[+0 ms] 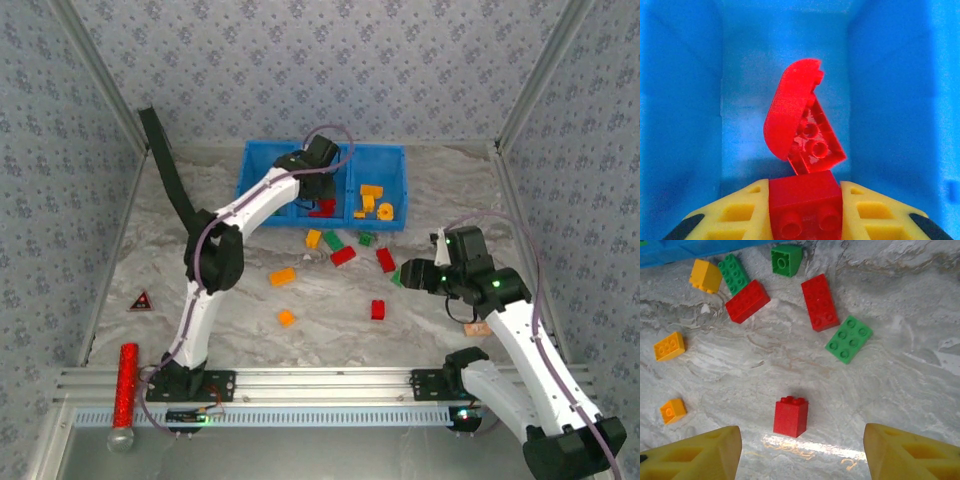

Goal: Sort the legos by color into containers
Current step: Place the lego in the container.

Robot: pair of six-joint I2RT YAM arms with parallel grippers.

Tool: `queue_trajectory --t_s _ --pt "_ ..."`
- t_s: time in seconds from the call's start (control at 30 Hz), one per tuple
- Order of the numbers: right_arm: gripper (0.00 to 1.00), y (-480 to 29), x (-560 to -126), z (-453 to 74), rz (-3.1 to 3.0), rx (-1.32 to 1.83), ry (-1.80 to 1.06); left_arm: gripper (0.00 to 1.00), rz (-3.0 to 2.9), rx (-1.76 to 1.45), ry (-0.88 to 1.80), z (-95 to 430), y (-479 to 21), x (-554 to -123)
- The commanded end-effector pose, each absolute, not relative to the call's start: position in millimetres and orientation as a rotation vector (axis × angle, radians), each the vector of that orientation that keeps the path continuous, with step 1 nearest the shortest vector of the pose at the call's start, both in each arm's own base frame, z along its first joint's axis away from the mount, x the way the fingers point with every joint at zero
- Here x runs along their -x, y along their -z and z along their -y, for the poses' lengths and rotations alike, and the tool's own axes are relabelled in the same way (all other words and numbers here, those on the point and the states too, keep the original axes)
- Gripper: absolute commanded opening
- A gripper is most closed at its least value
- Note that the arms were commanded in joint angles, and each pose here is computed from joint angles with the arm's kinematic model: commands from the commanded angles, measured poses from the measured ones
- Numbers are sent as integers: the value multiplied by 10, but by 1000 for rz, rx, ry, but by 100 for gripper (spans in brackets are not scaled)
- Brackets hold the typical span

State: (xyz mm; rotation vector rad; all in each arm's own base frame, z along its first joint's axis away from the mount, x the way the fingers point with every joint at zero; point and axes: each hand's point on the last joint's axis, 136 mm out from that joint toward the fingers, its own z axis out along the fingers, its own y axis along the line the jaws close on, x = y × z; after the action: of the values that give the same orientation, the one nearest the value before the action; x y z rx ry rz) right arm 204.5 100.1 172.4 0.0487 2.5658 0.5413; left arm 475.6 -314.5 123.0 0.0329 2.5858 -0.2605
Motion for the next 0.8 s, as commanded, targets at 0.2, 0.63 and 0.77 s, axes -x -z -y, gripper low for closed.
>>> queue_trajectory --t_s 0.2,0.63,0.77 --pt "67 -1559 -1774 -1232 -2643 -24 -627 32 -2588 -43 248 3102 -1192 -4913" --pt "67 -1530 -1836 -1543 -2654 85 -598 51 -2534 -87 315 3086 -1595 -4793" --pt "68 -1576 -1836 -1852 -2624 252 -626 53 -2462 -97 387 3042 -2026 -4706"
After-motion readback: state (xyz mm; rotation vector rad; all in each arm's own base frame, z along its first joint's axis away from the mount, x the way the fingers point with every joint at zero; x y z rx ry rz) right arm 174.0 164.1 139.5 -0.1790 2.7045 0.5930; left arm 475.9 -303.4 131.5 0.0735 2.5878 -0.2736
